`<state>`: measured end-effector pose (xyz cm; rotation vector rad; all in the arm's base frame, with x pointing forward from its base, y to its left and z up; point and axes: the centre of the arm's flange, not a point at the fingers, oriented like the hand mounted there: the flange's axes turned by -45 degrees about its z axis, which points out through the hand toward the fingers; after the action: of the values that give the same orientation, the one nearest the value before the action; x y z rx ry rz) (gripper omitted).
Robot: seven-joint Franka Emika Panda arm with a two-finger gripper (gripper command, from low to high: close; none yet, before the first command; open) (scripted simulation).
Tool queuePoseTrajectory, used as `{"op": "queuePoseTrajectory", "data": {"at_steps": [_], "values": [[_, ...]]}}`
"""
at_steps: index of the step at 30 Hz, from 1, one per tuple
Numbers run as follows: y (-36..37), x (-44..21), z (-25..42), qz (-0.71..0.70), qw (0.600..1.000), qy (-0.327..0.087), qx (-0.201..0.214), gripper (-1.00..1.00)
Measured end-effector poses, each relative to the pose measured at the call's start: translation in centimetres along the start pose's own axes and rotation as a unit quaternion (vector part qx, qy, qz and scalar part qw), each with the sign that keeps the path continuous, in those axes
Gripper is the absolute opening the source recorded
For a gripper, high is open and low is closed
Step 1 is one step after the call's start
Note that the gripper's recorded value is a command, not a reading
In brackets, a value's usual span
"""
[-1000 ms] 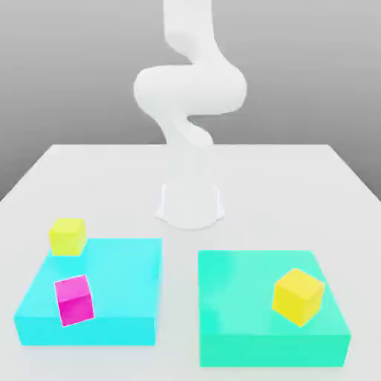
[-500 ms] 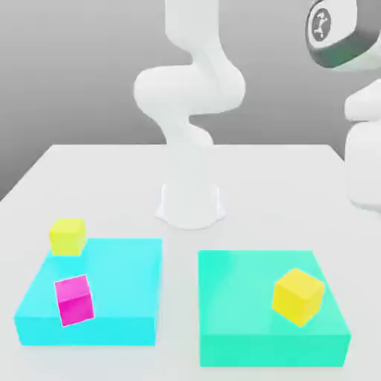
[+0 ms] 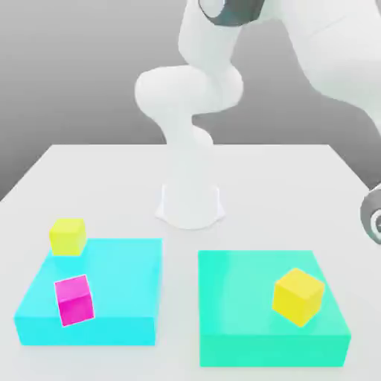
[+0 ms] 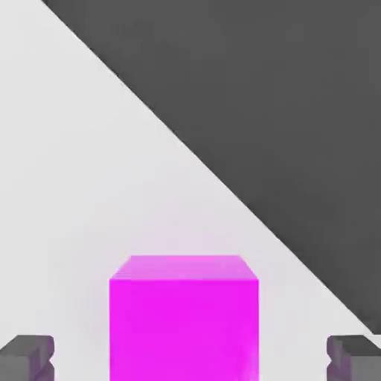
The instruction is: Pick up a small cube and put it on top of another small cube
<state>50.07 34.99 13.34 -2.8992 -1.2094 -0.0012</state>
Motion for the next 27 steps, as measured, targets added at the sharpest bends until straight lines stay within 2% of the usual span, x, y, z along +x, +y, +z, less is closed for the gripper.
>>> {"op": "queuePoseTrajectory", "data": {"at_steps": [5, 9, 13, 23, 27], "values": [[0.0, 0.0, 0.6, 0.0, 1.0, 0.0, 0.001, -1.0], [0.0, 0.0, -4.0, 0.0, 1.0, 0.0, 0.001, -1.0], [7.8, -3.9, -8.0, 0.068, 0.998, -0.005, -0.014, -1.0], [24.8, -22.1, -14.3, 0.285, 0.958, -0.011, -0.025, -1.0], [31.1, -36.3, -16.4, 0.429, 0.903, -0.007, -0.013, -1.0]]}}
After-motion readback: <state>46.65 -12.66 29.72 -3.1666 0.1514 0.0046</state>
